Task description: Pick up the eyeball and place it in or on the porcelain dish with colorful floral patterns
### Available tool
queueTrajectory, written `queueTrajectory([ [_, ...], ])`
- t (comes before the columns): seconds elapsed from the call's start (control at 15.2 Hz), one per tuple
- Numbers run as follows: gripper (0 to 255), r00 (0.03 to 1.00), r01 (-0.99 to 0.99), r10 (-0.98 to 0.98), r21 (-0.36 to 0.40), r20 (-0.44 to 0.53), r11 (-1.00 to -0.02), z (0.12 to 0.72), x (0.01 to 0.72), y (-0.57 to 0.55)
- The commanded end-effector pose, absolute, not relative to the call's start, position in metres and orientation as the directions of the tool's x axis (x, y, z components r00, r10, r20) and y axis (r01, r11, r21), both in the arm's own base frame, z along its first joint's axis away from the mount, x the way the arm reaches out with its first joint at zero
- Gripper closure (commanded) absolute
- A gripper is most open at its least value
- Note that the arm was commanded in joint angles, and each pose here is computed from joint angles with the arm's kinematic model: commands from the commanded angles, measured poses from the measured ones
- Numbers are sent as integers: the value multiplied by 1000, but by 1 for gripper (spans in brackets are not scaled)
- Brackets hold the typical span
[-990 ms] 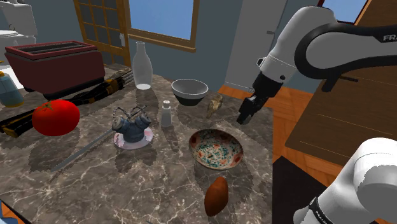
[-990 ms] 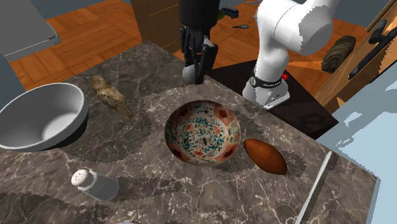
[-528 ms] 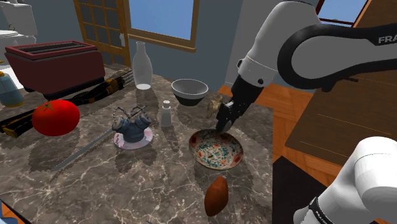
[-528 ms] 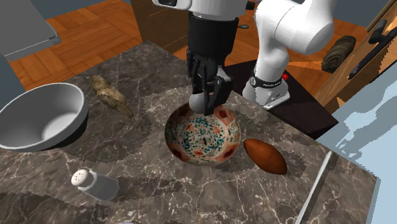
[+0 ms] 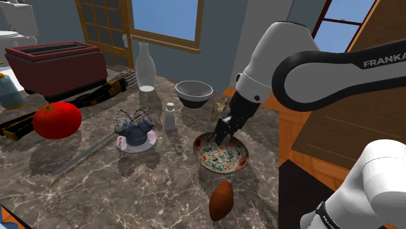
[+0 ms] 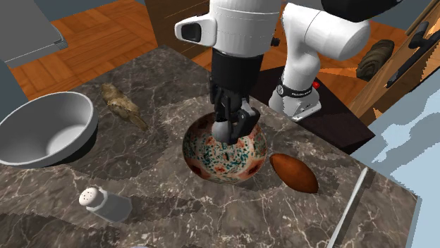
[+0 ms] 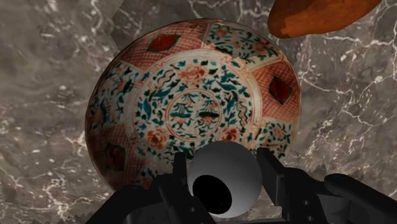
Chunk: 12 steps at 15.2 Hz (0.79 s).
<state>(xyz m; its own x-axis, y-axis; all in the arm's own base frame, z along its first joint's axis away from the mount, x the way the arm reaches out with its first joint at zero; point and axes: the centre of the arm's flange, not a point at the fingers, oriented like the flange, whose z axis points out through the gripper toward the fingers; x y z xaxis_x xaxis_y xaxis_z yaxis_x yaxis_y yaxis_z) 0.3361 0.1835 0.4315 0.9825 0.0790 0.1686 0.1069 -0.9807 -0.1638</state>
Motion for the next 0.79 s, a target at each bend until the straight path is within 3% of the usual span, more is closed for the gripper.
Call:
queueTrajectory([
  [0.0, 255, 982, 107, 79, -164, 169, -981, 421, 335, 184],
  [0.73, 255, 982, 107, 79, -164, 169, -981, 400, 335, 184],
])
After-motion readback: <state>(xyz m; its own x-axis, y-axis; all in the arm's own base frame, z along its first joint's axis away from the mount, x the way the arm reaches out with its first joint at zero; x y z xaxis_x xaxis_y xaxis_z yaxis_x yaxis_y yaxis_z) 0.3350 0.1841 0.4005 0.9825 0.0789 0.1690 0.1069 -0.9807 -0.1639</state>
